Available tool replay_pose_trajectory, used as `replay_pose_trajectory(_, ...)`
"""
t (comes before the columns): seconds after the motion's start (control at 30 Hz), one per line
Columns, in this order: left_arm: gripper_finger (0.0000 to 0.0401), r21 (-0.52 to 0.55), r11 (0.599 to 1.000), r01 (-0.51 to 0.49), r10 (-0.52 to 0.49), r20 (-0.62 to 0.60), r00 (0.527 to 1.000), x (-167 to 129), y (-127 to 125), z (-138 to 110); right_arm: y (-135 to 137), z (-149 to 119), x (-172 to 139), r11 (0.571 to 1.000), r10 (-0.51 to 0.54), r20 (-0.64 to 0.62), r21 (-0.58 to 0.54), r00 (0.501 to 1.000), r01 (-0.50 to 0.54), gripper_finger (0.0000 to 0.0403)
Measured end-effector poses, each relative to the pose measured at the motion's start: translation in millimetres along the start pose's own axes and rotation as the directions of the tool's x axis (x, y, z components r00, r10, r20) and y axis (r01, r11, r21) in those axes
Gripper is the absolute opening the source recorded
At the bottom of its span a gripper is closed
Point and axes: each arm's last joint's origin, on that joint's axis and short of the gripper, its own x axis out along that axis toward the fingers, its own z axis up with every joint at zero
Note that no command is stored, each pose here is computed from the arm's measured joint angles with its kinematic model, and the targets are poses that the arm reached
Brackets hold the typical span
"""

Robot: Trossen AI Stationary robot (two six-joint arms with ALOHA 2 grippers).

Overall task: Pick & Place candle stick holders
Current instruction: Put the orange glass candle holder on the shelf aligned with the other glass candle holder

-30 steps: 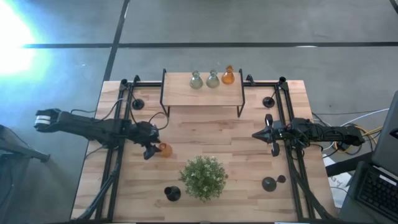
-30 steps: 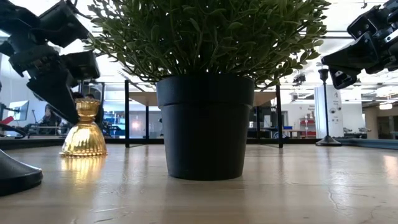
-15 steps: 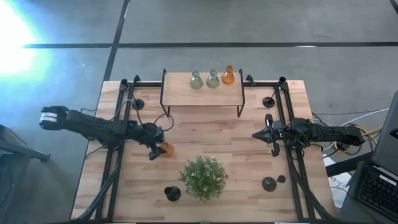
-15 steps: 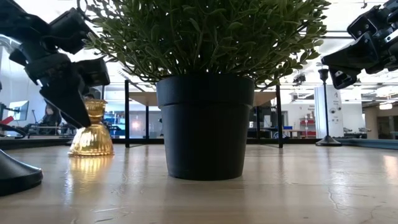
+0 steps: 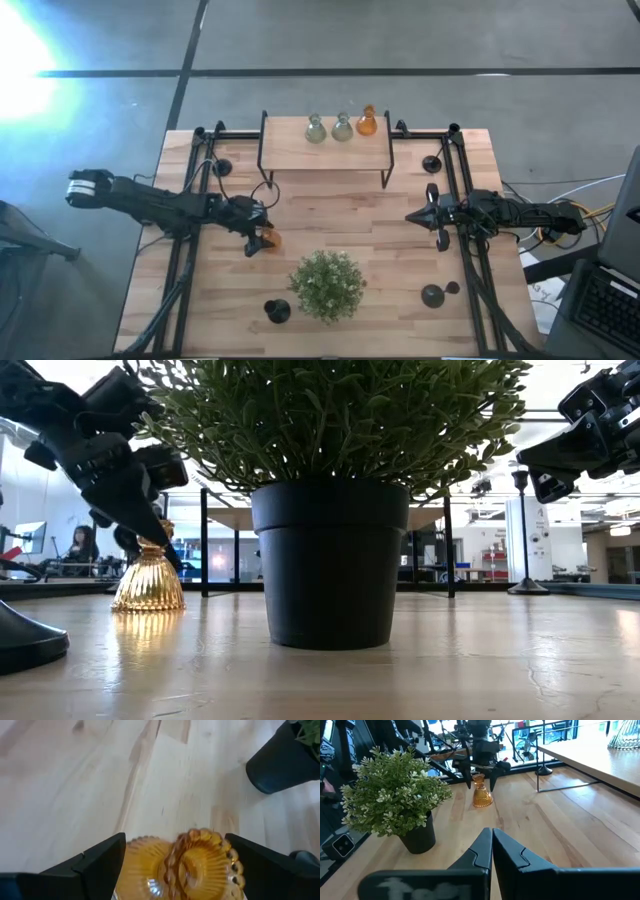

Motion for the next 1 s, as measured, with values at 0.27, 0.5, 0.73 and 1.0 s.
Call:
replay_pose_trajectory(0.27,0.0330,0.065,0.998,-0.018,0.018,0.010,1.000,0.0,0.6,0.5,0.0,0.0,0.0,1.000,0.000,0.000,0.000,1.000,0.000,0.0008)
replay_pose_trajectory(0.5,0.0315,0.066,0.998,-0.004,0.006,-0.024,1.000,-0.3,0.9,-2.2,0.0,0.0,0.0,1.000,0.000,0.000,0.000,1.000,0.000,0.0008)
replay_pose_trajectory(0.73,0.0295,0.067,0.998,-0.008,0.010,-0.023,1.000,-0.1,1.0,-2.2,0.0,0.0,0.0,1.000,0.000,0.000,0.000,1.000,0.000,0.0008)
replay_pose_trajectory(1.0,0.0226,0.073,0.997,-0.034,0.035,-0.010,0.999,-0.1,1.5,-1.6,0.0,0.0,0.0,1.000,0.000,0.000,0.000,1.000,0.000,0.0008)
